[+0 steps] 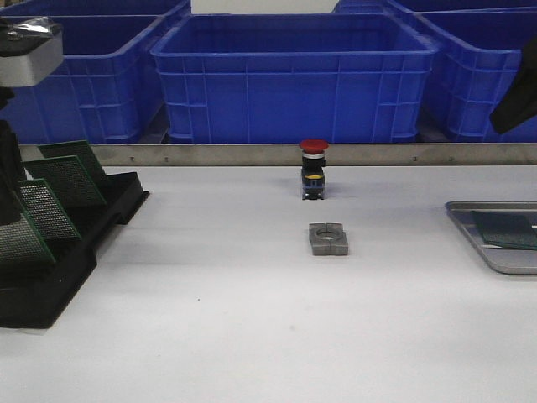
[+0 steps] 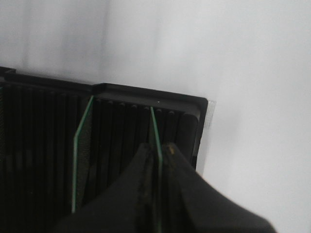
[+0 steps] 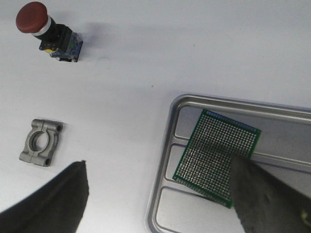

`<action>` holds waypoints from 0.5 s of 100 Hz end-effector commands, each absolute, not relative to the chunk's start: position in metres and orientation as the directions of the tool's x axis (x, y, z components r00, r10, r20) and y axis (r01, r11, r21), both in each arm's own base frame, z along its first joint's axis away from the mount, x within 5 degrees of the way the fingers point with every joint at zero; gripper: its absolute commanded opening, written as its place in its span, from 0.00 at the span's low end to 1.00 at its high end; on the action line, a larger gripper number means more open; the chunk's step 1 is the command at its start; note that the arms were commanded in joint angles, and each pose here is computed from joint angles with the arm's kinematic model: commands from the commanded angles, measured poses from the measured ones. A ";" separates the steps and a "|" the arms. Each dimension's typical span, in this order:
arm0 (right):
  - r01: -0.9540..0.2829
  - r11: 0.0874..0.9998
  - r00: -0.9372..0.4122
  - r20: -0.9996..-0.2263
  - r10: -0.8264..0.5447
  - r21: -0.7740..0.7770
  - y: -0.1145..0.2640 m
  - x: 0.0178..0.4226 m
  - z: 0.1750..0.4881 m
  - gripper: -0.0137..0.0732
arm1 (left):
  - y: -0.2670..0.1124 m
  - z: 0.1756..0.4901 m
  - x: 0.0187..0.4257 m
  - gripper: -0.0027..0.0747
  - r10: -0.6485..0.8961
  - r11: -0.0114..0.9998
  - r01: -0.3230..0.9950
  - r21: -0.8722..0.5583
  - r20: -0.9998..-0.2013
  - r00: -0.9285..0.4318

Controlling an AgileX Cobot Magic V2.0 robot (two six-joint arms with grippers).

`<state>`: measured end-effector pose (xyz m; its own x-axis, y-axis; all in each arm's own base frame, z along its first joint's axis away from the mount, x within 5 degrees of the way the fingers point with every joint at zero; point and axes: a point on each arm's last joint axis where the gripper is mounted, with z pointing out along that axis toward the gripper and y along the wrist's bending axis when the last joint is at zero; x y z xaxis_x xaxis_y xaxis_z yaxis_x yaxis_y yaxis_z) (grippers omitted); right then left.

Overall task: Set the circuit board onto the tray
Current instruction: 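Grasp a second green board in the rack with the left gripper, then lift the second board out of the rack with the left gripper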

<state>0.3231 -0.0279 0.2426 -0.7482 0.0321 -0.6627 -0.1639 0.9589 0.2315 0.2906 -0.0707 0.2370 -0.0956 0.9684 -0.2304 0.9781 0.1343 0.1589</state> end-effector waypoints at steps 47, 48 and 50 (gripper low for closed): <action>-0.405 0.904 -0.562 -0.817 -0.129 0.136 0.014 0.285 0.321 0.86 | -0.091 0.336 0.254 0.01 0.809 0.265 0.934 0.239 -0.582 -0.080; -0.419 0.899 -0.556 -0.819 -0.143 0.128 0.016 0.285 0.322 0.86 | -0.092 0.337 0.253 0.01 0.802 0.269 0.934 0.234 -0.591 -0.083; -0.447 0.887 -0.541 -0.824 -0.166 0.115 0.022 0.282 0.324 0.86 | -0.096 0.338 0.253 0.01 0.781 0.276 0.936 0.218 -0.619 -0.086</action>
